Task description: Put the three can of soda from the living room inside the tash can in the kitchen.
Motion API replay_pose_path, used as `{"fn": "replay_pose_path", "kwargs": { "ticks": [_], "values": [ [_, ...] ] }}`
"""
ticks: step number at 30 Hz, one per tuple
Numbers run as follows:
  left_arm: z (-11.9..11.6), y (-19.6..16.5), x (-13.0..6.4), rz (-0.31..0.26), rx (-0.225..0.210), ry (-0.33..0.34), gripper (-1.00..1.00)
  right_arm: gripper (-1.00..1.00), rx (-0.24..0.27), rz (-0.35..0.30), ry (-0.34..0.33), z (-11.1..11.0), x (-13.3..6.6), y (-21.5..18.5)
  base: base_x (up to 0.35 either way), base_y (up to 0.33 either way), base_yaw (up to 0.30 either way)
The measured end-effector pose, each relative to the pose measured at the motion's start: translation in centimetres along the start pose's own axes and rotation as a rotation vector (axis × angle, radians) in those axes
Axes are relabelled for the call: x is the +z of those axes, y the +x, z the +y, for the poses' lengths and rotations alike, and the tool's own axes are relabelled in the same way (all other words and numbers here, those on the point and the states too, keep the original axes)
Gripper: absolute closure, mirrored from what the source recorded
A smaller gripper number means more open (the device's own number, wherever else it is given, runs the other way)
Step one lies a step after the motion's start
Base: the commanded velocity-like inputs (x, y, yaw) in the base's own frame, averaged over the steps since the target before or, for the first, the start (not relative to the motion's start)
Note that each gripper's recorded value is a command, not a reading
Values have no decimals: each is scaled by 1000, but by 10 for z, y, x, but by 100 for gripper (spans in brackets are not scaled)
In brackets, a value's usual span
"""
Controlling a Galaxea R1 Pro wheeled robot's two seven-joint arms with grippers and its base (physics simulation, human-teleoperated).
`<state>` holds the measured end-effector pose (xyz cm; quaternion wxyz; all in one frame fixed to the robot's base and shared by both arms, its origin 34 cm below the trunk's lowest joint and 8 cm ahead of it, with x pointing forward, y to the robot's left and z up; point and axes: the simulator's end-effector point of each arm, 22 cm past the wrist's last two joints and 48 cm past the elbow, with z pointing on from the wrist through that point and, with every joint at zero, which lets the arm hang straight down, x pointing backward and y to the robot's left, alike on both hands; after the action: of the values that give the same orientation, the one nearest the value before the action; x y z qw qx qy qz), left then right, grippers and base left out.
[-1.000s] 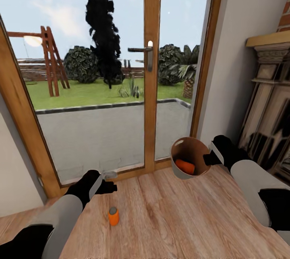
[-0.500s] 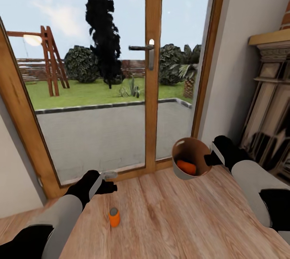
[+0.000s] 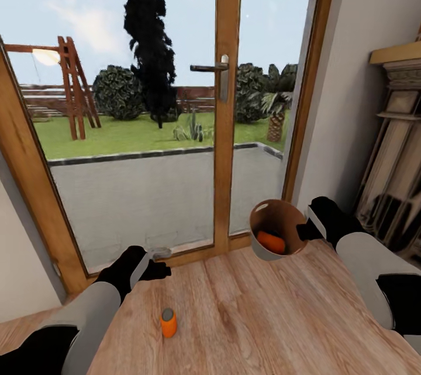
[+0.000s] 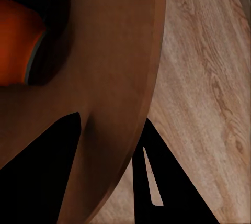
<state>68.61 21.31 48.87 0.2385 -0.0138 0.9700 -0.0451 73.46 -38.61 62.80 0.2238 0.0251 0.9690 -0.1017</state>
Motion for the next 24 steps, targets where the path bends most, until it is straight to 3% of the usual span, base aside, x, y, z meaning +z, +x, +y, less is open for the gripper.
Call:
{"fn": "replay_pose_path", "kwargs": {
  "ticks": [5,13,24],
  "values": [
    [0,2,3,6,0,0,-100,100,-10,12,57,-12,4,3,1,0,0],
    [-1,6,8,17,-1,5,-100,100,-4,25,47,-7,12,7,28,0,0],
    [-10,13,16,38,2,18,-100,100,-13,41,57,-8,21,11,292,21,0]
  ]
}}
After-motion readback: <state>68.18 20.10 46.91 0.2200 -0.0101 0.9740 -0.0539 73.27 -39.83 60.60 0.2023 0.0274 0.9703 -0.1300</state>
